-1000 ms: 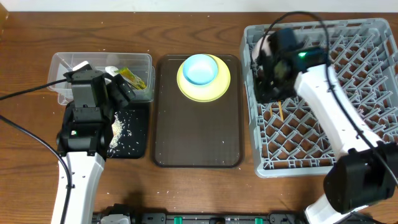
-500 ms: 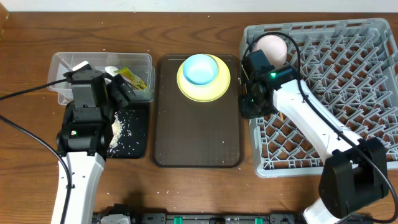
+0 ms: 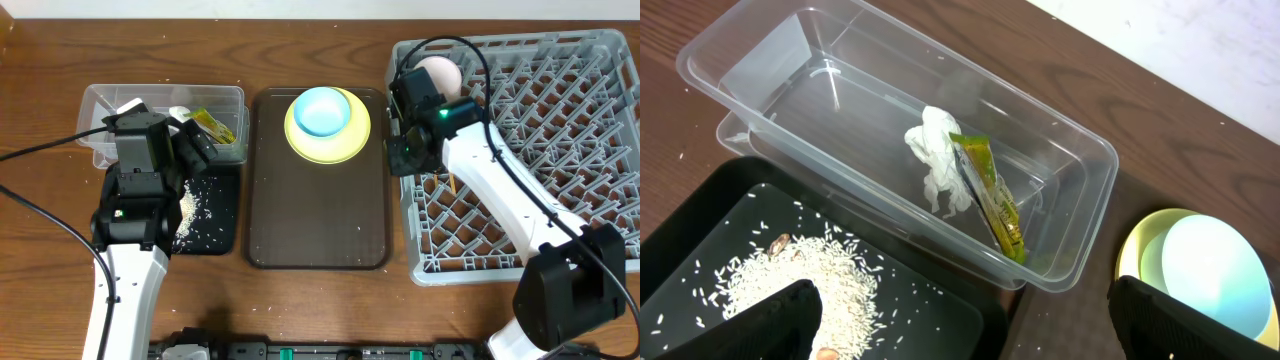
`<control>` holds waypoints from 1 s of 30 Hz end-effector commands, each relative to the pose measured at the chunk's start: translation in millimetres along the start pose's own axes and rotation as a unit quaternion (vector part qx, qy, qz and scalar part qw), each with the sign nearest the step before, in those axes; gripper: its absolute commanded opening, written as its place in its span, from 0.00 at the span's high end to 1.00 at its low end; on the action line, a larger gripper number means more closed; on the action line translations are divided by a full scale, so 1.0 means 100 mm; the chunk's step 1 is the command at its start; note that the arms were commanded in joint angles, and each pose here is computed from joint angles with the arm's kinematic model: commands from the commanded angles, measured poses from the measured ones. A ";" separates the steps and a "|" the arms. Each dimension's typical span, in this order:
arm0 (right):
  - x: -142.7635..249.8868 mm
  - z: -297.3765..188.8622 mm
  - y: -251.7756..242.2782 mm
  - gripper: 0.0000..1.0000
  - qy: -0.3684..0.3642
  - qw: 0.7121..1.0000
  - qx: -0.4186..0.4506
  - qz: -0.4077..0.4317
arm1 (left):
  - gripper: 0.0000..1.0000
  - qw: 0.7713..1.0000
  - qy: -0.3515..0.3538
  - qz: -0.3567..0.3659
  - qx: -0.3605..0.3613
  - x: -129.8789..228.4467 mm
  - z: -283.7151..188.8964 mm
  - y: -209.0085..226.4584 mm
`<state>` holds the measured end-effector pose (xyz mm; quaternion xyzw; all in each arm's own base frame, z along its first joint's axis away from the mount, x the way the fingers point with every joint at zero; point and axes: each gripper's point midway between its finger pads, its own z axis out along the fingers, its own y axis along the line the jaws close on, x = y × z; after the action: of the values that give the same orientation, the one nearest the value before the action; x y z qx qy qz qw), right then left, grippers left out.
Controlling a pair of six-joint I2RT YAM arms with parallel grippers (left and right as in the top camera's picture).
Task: Sort waste into correct bins and load items into the dishwasher rack
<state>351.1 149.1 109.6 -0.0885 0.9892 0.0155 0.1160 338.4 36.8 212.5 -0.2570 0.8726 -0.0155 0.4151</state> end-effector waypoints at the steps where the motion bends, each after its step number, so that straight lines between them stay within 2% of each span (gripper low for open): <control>1: -0.05 -0.04 -0.11 0.78 -0.007 1.000 0.021 0.016 | 0.05 1.000 -0.008 0.004 -0.003 -0.06 -0.02 0.00; 19: 0.24 0.20 -0.06 0.85 0.032 0.999 0.012 0.035 | 0.06 1.000 -0.008 0.004 -0.003 -0.06 -0.02 0.00; 30: 0.15 0.22 0.02 0.89 0.013 0.999 -0.002 0.045 | 0.06 1.000 -0.008 0.004 -0.003 -0.06 -0.02 0.00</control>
<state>340.1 142.2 84.9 -0.0506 0.9939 0.0112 0.0971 338.4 36.8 212.5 -0.2570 0.8726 -0.0155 0.4151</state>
